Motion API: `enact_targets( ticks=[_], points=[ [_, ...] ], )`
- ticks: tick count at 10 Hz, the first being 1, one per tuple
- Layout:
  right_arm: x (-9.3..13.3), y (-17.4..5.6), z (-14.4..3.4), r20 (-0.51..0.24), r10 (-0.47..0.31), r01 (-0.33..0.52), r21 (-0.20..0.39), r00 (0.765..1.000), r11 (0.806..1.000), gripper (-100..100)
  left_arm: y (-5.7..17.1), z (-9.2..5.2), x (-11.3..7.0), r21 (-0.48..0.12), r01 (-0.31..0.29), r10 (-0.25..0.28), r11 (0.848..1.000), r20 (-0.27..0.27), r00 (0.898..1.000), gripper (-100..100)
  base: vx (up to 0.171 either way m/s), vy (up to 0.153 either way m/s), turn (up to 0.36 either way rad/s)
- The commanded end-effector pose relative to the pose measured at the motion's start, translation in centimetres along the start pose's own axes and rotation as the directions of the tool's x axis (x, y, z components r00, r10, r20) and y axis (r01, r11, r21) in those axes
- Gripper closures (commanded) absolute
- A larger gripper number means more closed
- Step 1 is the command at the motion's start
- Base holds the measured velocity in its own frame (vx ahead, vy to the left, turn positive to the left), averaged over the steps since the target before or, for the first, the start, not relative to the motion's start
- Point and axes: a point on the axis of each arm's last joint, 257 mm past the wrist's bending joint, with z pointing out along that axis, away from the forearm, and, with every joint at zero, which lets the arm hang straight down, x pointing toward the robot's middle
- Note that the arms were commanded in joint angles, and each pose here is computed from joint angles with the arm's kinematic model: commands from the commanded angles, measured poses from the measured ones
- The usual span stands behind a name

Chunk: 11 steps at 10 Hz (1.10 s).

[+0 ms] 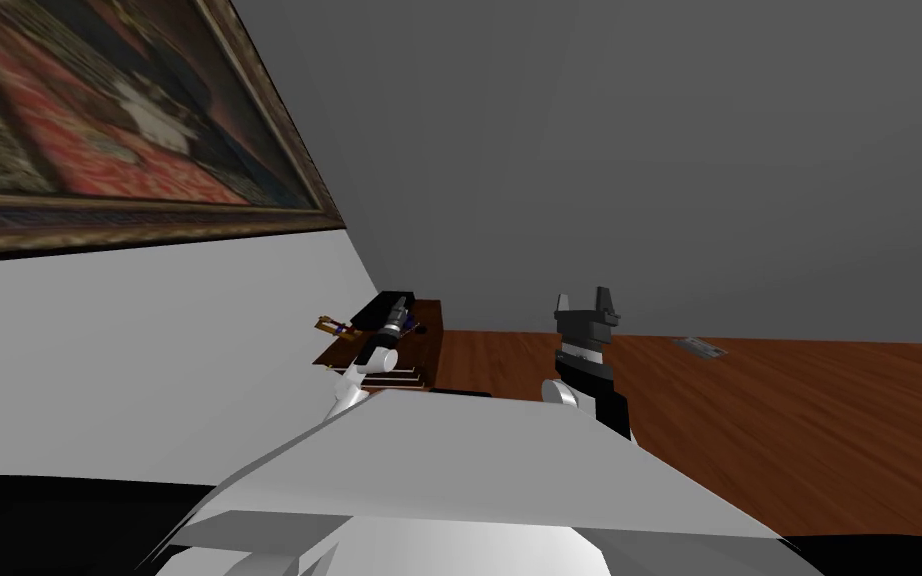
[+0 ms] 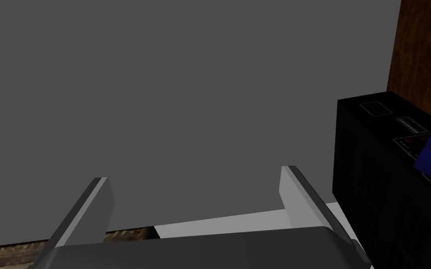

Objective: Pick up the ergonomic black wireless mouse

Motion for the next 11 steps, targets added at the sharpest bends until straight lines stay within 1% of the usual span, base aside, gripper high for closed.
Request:
enact_targets(
  ticks=[1,2,3,4,5,6,7,8,9,10,11],
  points=[
    [0.0,0.0,0.0,0.0,0.0,0.0,0.0,1.0,1.0,0,2.4,0.7,0.3,-0.068,-0.013,0.012,0.998,-0.021,1.0,-100,0.065,-0.064,0.006],
    [0.0,0.0,0.0,0.0,0.0,0.0,0.0,1.0,1.0,0,3.6,0.5,0.2,-0.097,-0.014,0.012,0.995,-0.022,1.0,-100,0.052,-0.052,0.006],
    [0.0,0.0,0.0,0.0,0.0,0.0,0.0,1.0,1.0,0,3.8,0.4,0.2,-0.1,-0.014,0.012,0.995,-0.022,1.0,-100,0.018,-0.022,0.002],
    [0.0,0.0,0.0,0.0,0.0,0.0,0.0,1.0,1.0,0,5.6,0.8,0.5,-0.155,-0.027,0.02,0.988,-0.045,0.999,-100,0.044,-0.038,0.005],
    [0.0,0.0,0.0,0.0,0.0,0.0,0.0,1.0,1.0,0,6.7,0.6,0.4,-0.177,-0.027,0.02,0.984,-0.043,0.999,-100,0.05,-0.041,0.005],
    [0.0,0.0,0.0,0.0,0.0,0.0,0.0,1.0,1.0,0,8.3,0.9,0.6,-0.223,-0.04,0.027,0.974,-0.063,0.998,-100,0.086,-0.057,0.014],
    [0.0,0.0,0.0,0.0,0.0,0.0,0.0,1.0,1.0,0,9.6,0.5,0.6,-0.252,-0.041,0.026,0.967,-0.065,0.998,-100,0.078,-0.049,0.006],
    [0.0,0.0,0.0,0.0,0.0,0.0,0.0,1.0,1.0,0,11.2,0.7,0.8,-0.301,-0.055,0.03,0.952,-0.088,0.996,-100,0.094,-0.067,0.006],
    [0.0,0.0,0.0,0.0,0.0,0.0,0.0,1.0,1.0,0,12.4,0.2,0.7,-0.327,-0.056,0.028,0.943,-0.089,0.996,-100,0.079,-0.053,0.011],
    [0.0,0.0,0.0,0.0,0.0,0.0,0.0,1.0,1.0,0,13.6,0.4,1.0,-0.365,-0.07,0.03,0.928,-0.113,0.993,-100,0.088,-0.035,0.018],
    [0.0,0.0,0.0,0.0,0.0,0.0,0.0,1.0,1.0,0,15.2,-0.3,0.9,-0.399,-0.071,0.027,0.914,-0.114,0.993,-100,0.062,-0.032,0.003]
  ],
)
